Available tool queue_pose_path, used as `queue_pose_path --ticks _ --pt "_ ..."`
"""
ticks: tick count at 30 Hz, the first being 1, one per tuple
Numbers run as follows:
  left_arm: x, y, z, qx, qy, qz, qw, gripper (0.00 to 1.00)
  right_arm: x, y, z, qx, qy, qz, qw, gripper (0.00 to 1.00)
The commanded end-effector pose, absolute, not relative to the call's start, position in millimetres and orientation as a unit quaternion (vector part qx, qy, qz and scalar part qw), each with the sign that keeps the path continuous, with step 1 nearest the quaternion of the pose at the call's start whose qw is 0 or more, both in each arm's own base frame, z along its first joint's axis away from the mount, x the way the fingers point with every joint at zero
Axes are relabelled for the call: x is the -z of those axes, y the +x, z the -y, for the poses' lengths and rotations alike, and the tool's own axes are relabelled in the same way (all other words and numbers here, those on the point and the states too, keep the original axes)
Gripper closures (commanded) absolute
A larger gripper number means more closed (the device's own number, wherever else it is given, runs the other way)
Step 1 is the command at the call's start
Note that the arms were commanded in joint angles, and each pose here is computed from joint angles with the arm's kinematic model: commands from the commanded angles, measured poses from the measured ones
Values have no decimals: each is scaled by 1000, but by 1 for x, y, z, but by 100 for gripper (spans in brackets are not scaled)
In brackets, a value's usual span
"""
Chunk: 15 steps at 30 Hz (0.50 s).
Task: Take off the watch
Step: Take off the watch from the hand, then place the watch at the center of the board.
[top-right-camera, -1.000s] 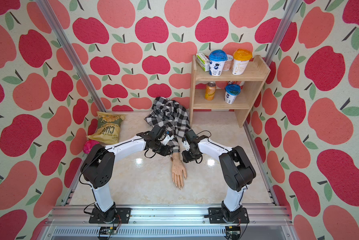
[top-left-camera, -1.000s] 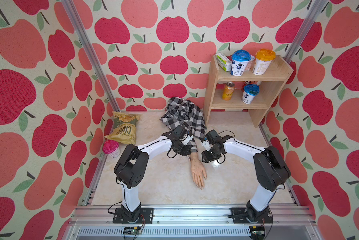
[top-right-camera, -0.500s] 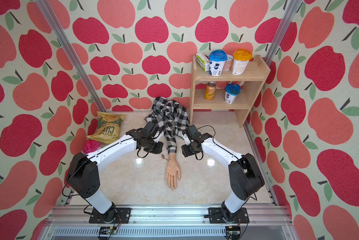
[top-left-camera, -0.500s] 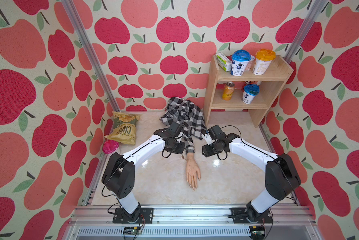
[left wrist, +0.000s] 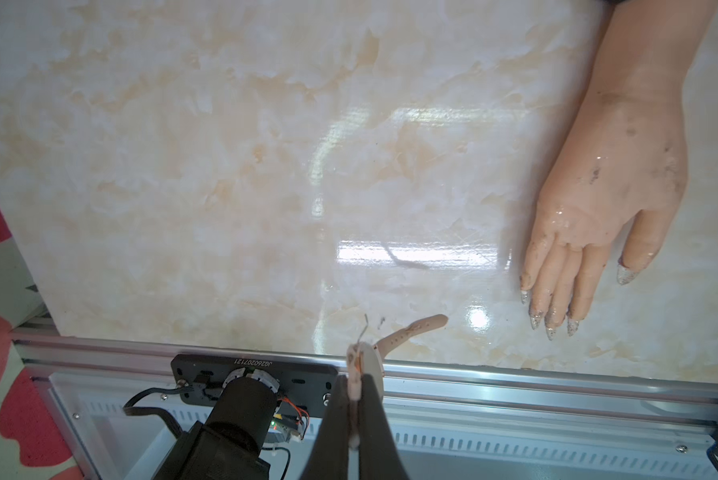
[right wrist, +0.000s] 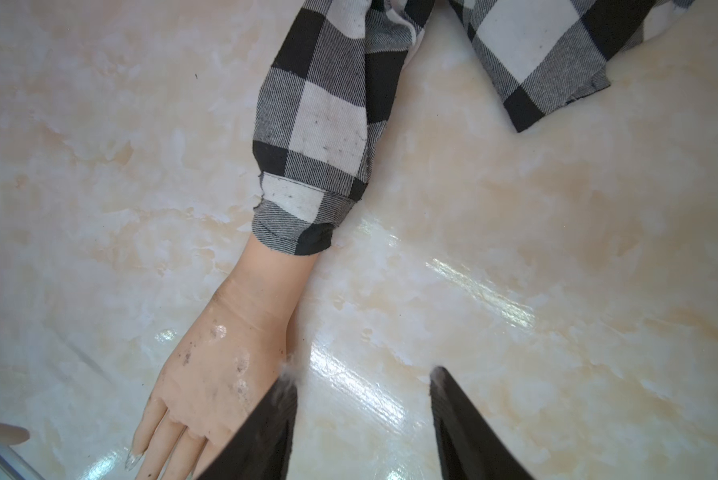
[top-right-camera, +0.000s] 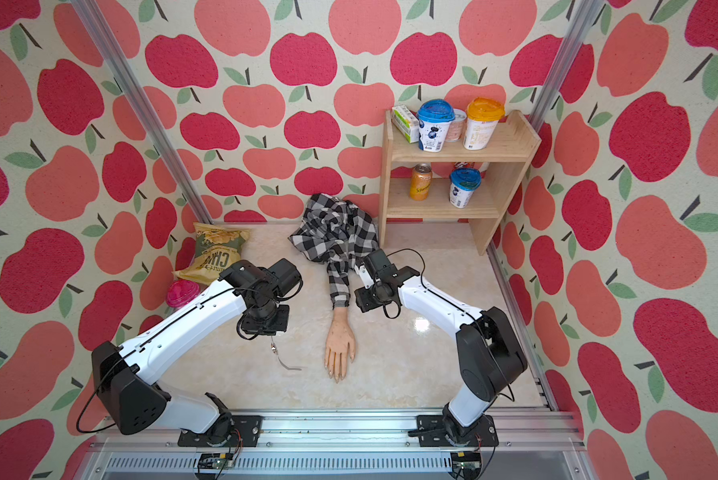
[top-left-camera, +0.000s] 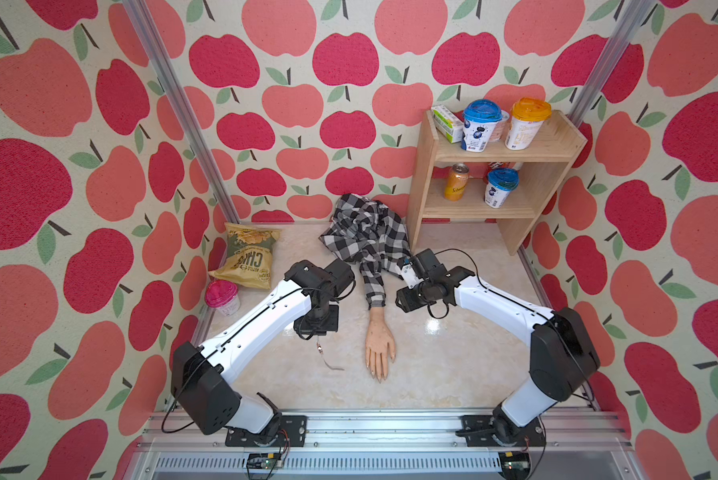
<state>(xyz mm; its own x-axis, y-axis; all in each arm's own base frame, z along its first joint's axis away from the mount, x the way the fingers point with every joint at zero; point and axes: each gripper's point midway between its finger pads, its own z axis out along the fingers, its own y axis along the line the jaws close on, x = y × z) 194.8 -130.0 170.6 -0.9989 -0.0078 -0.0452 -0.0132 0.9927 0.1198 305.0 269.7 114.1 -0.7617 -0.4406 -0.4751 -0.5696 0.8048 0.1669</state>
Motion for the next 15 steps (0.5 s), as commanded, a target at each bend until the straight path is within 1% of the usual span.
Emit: queue_pose_path --ticks 1,4,9,15 --pt "-155 198 112 -106 -48 -993 -12 100 -111 299 -274 -165 -277 -923 211 45" --pt "-126 226 119 -70 -64 -995 -29 100 -111 293 -272 -161 -282 -922 212 45" --pt "-88 268 121 -123 -41 -989 -75 100 -112 285 -268 -167 -277 -921 218 45" --pt "-74 313 129 -110 -38 -989 -87 100 -112 280 -264 -169 -274 -920 225 45"
